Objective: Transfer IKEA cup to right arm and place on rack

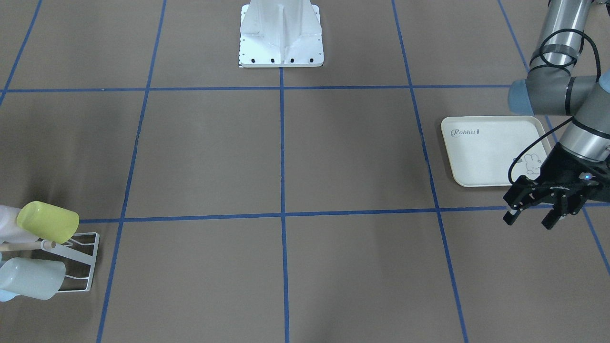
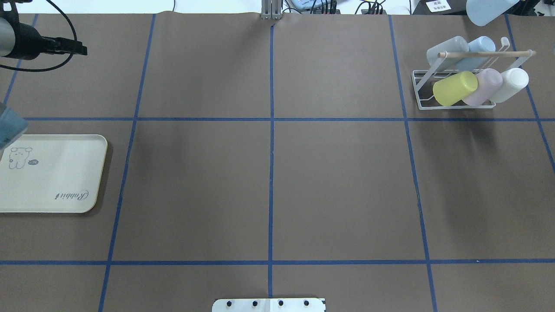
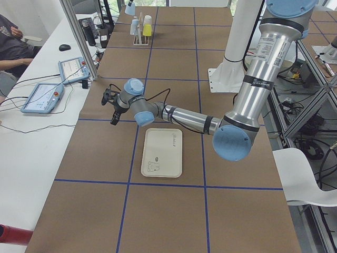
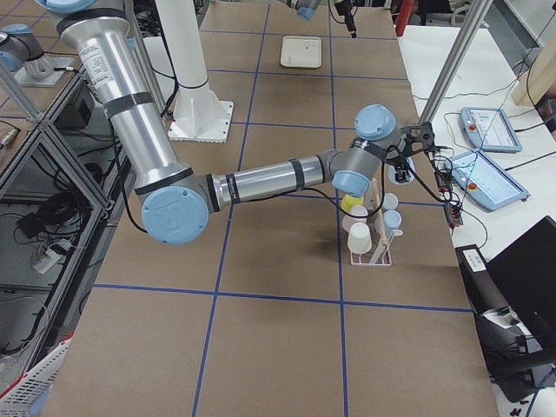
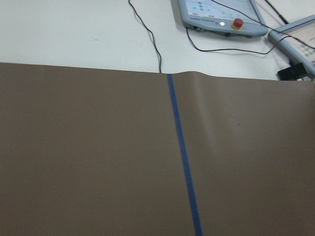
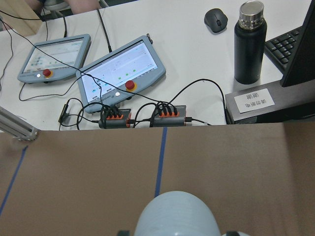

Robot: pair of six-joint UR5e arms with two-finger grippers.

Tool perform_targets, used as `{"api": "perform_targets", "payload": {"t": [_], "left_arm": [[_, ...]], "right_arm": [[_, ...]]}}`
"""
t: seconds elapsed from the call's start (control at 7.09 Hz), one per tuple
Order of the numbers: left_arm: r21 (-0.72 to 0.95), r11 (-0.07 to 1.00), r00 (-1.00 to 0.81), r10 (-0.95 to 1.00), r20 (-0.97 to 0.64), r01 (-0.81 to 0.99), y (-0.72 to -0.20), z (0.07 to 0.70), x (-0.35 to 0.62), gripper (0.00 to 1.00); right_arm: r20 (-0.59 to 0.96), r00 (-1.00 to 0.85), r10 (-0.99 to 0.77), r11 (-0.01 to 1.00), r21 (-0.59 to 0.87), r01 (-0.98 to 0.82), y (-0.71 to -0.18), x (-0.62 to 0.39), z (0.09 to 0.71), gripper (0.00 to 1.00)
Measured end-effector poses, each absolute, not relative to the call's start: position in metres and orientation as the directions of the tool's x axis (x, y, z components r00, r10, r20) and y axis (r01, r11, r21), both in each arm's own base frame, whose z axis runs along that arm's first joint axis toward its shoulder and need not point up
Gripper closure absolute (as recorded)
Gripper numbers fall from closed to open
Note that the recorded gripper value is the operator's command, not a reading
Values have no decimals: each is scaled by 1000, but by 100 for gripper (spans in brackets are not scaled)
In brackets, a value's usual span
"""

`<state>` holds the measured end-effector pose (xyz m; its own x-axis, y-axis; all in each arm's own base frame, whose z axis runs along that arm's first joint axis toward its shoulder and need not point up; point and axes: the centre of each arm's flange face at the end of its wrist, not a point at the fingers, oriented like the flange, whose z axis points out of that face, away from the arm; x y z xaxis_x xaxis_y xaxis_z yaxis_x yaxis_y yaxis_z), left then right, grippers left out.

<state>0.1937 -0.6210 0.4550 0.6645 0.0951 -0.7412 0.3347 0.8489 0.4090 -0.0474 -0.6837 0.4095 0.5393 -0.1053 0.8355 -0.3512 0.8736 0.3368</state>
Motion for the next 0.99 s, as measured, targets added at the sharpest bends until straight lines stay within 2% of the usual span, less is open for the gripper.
{"api": "perform_targets", "payload": {"t": [0.42, 0.99], "left_arm": [[333, 900, 720, 30, -693, 282, -614, 443, 190, 0], [271, 929, 729, 2, -684, 252, -595, 446, 188, 0]], "right_arm": [[738, 653, -170, 932, 335, -136, -719, -26, 445, 72], [747, 645, -162, 963, 261, -60, -731, -22, 501, 72]]}}
